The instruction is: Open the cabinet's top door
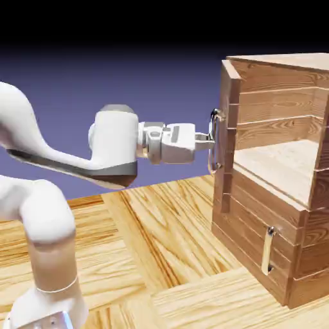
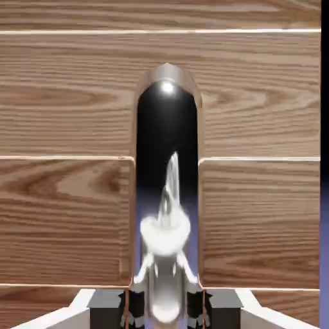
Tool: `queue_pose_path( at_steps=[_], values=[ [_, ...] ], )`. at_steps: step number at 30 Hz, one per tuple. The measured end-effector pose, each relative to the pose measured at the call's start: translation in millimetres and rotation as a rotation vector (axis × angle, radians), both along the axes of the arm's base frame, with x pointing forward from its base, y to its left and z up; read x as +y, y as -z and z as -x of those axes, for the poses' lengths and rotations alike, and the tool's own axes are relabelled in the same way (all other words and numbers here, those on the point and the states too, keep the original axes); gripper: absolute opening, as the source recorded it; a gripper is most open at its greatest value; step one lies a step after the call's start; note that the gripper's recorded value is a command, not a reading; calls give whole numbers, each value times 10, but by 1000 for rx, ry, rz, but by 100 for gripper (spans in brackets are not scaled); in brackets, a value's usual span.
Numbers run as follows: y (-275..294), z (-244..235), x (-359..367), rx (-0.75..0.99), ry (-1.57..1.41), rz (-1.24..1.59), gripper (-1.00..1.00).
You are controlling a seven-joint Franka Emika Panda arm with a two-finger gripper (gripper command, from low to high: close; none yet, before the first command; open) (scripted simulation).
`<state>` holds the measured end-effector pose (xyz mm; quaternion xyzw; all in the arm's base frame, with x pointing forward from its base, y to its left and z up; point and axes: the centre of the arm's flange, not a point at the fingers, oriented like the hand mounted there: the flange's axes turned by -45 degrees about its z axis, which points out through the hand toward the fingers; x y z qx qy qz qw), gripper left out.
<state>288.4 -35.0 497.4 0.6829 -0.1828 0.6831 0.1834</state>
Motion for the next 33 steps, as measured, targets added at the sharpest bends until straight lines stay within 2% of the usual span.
queue_pose_path(
  at_steps=[19,33],
  values=[
    [0,515,935,-1,285,0,-100],
    [0,752,2060,-1,592,-1,-100]
  ],
)
